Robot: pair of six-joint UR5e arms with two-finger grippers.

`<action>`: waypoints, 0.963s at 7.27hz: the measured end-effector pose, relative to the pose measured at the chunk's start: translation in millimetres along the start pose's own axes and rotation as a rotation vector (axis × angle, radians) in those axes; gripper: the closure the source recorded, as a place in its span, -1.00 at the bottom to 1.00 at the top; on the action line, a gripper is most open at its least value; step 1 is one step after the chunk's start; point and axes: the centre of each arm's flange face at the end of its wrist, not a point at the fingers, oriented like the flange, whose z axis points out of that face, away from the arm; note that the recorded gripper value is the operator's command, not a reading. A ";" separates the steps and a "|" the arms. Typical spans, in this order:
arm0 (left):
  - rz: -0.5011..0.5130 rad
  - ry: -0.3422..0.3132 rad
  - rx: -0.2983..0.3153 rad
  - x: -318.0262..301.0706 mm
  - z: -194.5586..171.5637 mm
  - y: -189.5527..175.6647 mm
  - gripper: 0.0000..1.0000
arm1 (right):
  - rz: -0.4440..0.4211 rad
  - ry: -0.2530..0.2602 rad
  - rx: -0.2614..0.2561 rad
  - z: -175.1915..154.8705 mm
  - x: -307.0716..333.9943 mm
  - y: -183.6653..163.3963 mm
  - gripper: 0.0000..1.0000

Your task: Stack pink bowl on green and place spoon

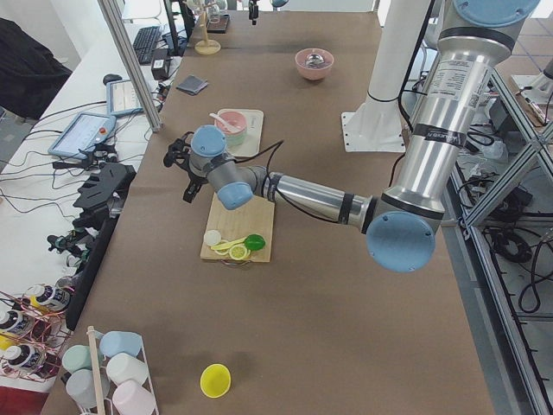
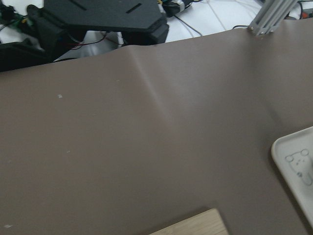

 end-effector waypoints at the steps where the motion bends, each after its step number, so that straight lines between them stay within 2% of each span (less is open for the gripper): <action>1: -0.019 -0.038 -0.001 -24.2 -1.6 18.1 -0.96 | -0.013 0.031 0.005 3.6 12.1 16.6 -1.00; 3: -0.040 -0.090 0.006 -53.4 0.6 40.9 -0.96 | -0.027 0.106 0.011 4.9 21.8 26.0 -1.00; 4: -0.057 -0.104 0.001 -61.9 -3.5 40.7 -0.96 | -0.030 0.135 0.001 5.4 17.7 21.7 -1.00; 6: -0.062 -0.123 -0.059 -83.1 -25.6 33.6 -0.96 | 0.029 0.216 -0.094 -6.9 -9.6 1.8 -1.00; 7: -0.044 -0.141 -0.119 -89.1 -37.7 29.4 -0.96 | 0.080 0.242 -0.162 -30.7 -40.0 -13.9 -1.00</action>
